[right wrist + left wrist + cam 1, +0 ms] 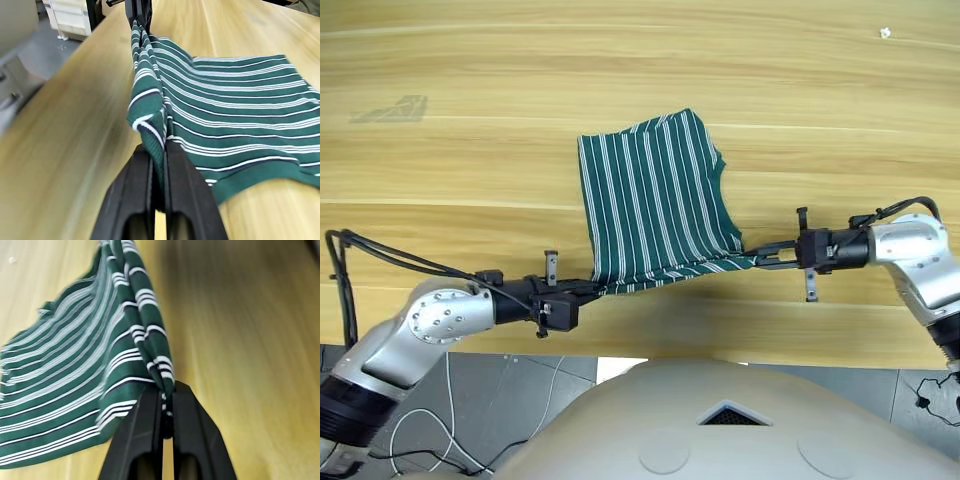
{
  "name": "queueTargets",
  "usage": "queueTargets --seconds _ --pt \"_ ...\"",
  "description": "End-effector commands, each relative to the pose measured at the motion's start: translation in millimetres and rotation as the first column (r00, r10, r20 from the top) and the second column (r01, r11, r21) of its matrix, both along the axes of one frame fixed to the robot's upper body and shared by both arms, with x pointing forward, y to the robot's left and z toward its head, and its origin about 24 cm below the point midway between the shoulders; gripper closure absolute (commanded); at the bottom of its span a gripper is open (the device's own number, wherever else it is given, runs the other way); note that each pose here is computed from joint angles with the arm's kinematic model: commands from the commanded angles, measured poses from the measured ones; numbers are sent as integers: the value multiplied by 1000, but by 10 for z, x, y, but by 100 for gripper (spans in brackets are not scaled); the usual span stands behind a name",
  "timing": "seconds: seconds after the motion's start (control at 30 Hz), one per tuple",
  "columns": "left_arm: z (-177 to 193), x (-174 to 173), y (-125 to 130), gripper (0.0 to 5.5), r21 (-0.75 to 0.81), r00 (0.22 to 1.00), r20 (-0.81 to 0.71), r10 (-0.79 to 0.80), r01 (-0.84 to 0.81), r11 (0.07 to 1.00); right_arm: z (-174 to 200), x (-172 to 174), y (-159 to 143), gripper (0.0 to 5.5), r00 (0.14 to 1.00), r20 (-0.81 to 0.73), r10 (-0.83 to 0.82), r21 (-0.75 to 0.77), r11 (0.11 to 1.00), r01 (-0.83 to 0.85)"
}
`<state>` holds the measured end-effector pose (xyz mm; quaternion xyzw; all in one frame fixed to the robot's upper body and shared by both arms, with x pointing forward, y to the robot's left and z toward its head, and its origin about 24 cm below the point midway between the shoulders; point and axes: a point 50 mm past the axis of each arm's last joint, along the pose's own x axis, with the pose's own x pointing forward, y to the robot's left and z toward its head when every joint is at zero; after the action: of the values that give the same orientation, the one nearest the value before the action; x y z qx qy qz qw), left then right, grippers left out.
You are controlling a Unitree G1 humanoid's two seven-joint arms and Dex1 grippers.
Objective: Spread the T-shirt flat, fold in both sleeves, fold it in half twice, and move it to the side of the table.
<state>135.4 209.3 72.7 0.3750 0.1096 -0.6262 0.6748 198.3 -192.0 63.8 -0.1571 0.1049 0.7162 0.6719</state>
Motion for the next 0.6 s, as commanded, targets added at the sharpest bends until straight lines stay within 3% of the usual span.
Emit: queueTargets --seconds 0.03,0.23,0.37,0.43,0.6 --pt "109 -65 -12 543 -24 996 -91 -8 6 1000 201 -49 -85 548 994 -107 22 3 1000 -22" --pt "213 -435 -88 543 -80 962 -272 -36 15 997 461 -333 -122 548 950 -284 130 15 991 -131" --pt "362 -502 -133 543 -133 946 -321 -37 -7 991 621 -369 -60 548 946 -276 170 19 985 -172" --pt "496 -416 -158 543 -178 952 -303 -40 -16 984 669 -338 -39 548 954 -247 169 6 985 -173" --pt "522 8 21 543 -111 976 -215 47 -72 991 635 22 13 548 991 -109 73 -44 996 -78"
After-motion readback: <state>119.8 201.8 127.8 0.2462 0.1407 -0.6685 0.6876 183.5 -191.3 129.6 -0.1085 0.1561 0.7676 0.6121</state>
